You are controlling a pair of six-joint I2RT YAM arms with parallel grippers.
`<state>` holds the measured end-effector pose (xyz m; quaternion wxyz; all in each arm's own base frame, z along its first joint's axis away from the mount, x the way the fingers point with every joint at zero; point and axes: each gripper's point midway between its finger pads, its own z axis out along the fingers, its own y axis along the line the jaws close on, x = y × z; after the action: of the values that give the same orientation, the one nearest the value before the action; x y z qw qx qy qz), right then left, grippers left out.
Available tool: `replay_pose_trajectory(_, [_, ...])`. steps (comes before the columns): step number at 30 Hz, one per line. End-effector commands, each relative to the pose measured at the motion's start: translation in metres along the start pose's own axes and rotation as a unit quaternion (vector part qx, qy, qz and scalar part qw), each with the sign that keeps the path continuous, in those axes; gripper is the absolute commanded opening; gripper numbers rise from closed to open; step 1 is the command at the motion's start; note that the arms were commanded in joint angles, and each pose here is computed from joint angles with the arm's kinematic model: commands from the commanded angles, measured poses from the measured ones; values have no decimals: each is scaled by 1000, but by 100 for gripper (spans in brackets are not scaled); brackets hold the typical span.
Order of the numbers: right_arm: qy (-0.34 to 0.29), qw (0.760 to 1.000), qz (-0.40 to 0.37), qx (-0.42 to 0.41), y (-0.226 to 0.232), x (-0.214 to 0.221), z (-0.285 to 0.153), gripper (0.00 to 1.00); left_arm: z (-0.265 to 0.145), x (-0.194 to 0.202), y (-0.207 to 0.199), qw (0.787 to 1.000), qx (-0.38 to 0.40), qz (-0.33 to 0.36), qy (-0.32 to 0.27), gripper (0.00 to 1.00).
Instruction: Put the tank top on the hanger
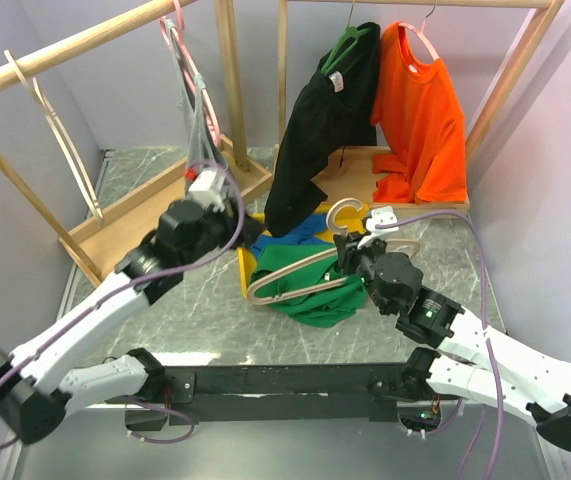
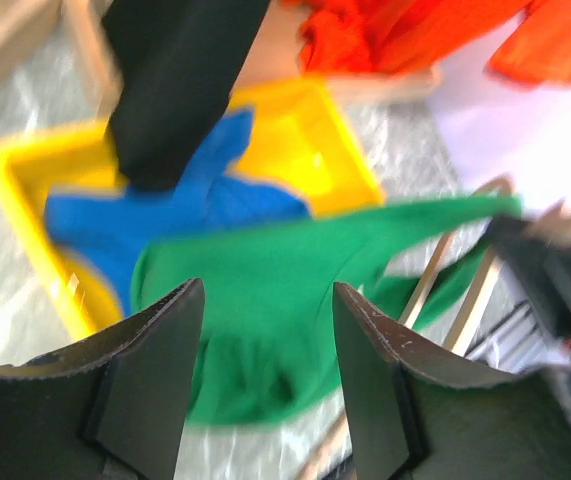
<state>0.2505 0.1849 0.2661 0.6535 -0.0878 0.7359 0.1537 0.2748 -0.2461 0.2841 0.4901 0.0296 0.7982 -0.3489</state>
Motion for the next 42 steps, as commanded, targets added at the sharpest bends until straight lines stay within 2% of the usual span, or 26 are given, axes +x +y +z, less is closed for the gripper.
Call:
replay_pose_trajectory(1, [-1, 1000, 1, 25, -7, 0, -1, 0, -30, 32, 25, 999, -23, -30, 13, 60])
replay_pose_trajectory(3, [-2, 1000, 4, 31, -9, 2, 0, 0, -38, 46, 34, 999, -26, -32, 17, 60])
replay_pose_trajectory(5, [-1, 999, 5, 43, -13, 2, 0, 0, -40, 60, 39, 998, -25, -34, 36, 54])
replay_pose_trajectory(10, [-2, 997, 10, 71, -24, 0, -3, 0, -41, 84, 45, 997, -14, -46, 56, 50])
replay_pose_trajectory(11, [-4, 997, 11, 77, -26, 0, -4, 0, -41, 90, 45, 997, -5, -46, 62, 46])
replay_pose_trajectory(19, [6, 993, 16, 113, -35, -2, -5, 0, -56, 96, 37, 997, 46, -40, 43, 43])
replay_pose_trajectory(25, [12, 988, 27, 148, -43, -5, -4, 0, -68, 97, 33, 995, 70, -64, 23, 33])
replay_pose_trajectory(29, [21, 984, 28, 176, -47, -3, -1, 0, -73, 99, 23, 992, 108, -70, 18, 34])
replay_pose_trajectory(35, [30, 977, 27, 209, -50, -3, 4, 0, -64, 122, 20, 988, 130, -64, 56, 39])
replay_pose_trajectory(42, [33, 977, 30, 211, -48, -4, 7, 0, -53, 144, -8, 987, 134, 3, 87, 49])
